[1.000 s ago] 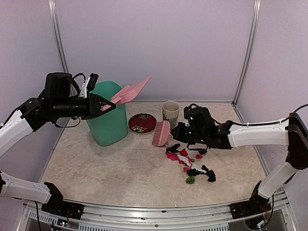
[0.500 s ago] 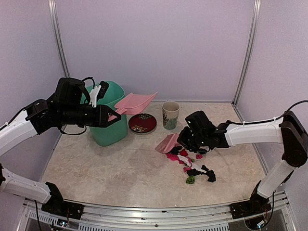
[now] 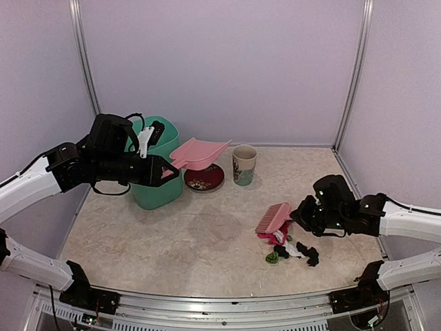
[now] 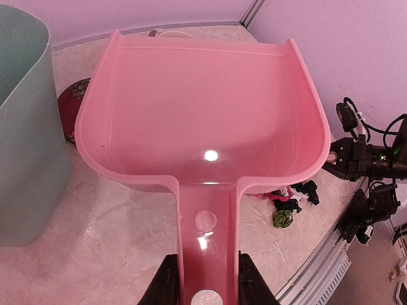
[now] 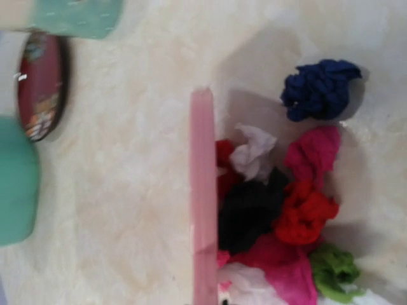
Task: Sweep away the paper scraps from the table
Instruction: Sweep the paper scraps at the center of the board.
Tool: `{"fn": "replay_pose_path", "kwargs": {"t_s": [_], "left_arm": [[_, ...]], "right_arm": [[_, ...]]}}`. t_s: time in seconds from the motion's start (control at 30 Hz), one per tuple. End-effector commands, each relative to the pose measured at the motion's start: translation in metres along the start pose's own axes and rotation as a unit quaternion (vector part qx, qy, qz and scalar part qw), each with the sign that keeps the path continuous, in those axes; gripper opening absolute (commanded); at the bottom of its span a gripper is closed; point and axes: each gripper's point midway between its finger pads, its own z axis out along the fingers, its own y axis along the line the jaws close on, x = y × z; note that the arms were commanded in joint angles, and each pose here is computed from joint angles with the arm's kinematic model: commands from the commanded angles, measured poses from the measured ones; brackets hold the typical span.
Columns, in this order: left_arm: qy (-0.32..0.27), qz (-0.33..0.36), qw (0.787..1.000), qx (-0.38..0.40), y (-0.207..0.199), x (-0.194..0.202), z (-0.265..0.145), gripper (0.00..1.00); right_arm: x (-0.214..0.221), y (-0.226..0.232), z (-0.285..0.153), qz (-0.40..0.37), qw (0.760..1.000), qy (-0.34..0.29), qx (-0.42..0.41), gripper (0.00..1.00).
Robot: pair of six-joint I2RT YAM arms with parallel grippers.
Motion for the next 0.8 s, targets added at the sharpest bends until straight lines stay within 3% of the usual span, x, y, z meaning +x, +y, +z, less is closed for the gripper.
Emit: {"fn": "replay_pose_path", "kwargs": {"t_s": [0.0,0.23,0.37,0.6,0.77], "left_arm": [[-0.028,0.018,0.999,0.014,-0.013,-0.019,0.001,0.0],[-0.022,0.025,0.999,0.016,-0.018,-0.017,0.006,0.0],[-0.017,0.028,0.999,0.021,-0.021,-0.015,0.009,0.0],[-0.011,0.033,0.999,0.024,-0.025,-0.012,0.011,0.0],[-0.007,0.033,0.999,0.025,-0.026,-0.009,0.012,0.0]], "right_arm": [[-0.008,0.014,-0.028,-0.074,0.996,-0.013,-0.057,0.0],[-0.009,0.042,-0.073,-0.248,0.964,0.005,-0.093,0.0],[0.018,0.048,-0.09,-0.343,0.928,0.085,-0.116,0.0],[0.071,0.033,-0.094,-0.416,0.865,0.238,-0.147,0.0],[0.083,0.023,-0.079,-0.464,0.832,0.282,-0.11,0.0]]}}
